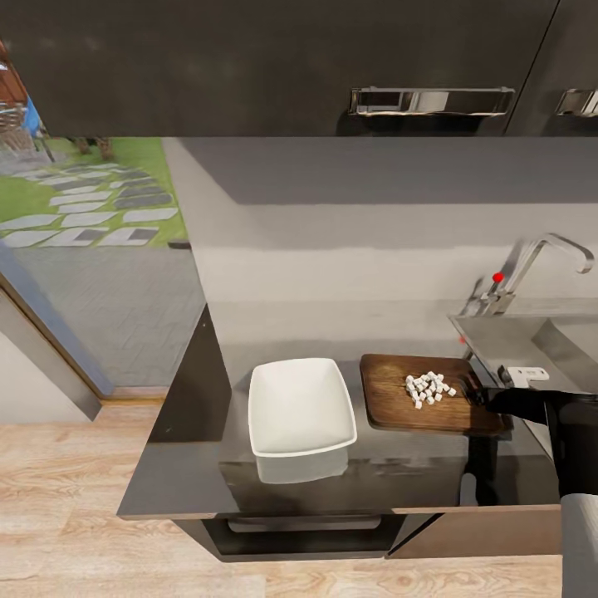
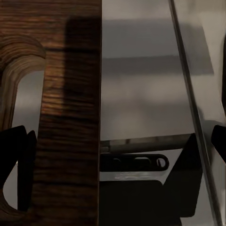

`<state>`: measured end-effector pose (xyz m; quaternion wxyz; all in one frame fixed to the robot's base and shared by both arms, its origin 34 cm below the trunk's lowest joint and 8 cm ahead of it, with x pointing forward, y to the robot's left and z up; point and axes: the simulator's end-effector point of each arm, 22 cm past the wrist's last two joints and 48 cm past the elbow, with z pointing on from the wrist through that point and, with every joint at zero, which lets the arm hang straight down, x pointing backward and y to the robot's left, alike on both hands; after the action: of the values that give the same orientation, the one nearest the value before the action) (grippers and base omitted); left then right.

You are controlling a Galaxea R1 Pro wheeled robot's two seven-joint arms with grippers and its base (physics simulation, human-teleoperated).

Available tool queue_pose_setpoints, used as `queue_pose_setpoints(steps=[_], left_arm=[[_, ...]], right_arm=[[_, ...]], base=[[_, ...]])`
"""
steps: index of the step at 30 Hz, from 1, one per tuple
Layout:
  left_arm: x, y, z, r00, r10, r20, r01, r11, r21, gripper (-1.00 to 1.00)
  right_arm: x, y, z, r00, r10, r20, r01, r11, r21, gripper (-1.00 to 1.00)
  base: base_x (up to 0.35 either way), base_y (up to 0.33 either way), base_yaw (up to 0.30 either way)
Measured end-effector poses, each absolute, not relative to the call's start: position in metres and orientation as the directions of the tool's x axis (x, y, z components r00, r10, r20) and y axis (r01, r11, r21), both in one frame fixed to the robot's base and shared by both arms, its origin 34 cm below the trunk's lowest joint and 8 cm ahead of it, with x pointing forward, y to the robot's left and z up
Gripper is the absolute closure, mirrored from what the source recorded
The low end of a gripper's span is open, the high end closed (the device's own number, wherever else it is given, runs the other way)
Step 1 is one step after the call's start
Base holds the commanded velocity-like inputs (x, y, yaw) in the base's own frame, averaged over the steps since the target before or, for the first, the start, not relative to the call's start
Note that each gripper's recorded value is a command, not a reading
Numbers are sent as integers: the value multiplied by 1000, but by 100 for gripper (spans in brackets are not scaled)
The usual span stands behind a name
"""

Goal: In the kitchen, take the Vidalia onion out of the sink, dice it on the chopping board with the paring knife, put the diced onion into the bowl on the countertop, then place both the paring knife and the chopping board into the sink.

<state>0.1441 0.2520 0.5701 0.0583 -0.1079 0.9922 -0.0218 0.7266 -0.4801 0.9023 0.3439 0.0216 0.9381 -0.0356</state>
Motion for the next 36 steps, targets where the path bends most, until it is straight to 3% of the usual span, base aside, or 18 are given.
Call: queue_pose_setpoints(steps=[19,20,36], left_arm=[[144,252,570,-970,-217,-111,-212,976,-56,-100],[144,252,570,-970,-217,-111,-212,976,-56,-100],[144,252,570,-970,-217,-111,-212,976,-56,-100]], right_arm=[[729,-480,903,-753,-1,-658,51,997,-59,-100],[729,-480,903,-753,-1,-658,51,997,-59,100],[729,-478,902,-753,9,-658,54,997,-48,100]], base=[[0,0,0],[0,0,0],[0,0,0]])
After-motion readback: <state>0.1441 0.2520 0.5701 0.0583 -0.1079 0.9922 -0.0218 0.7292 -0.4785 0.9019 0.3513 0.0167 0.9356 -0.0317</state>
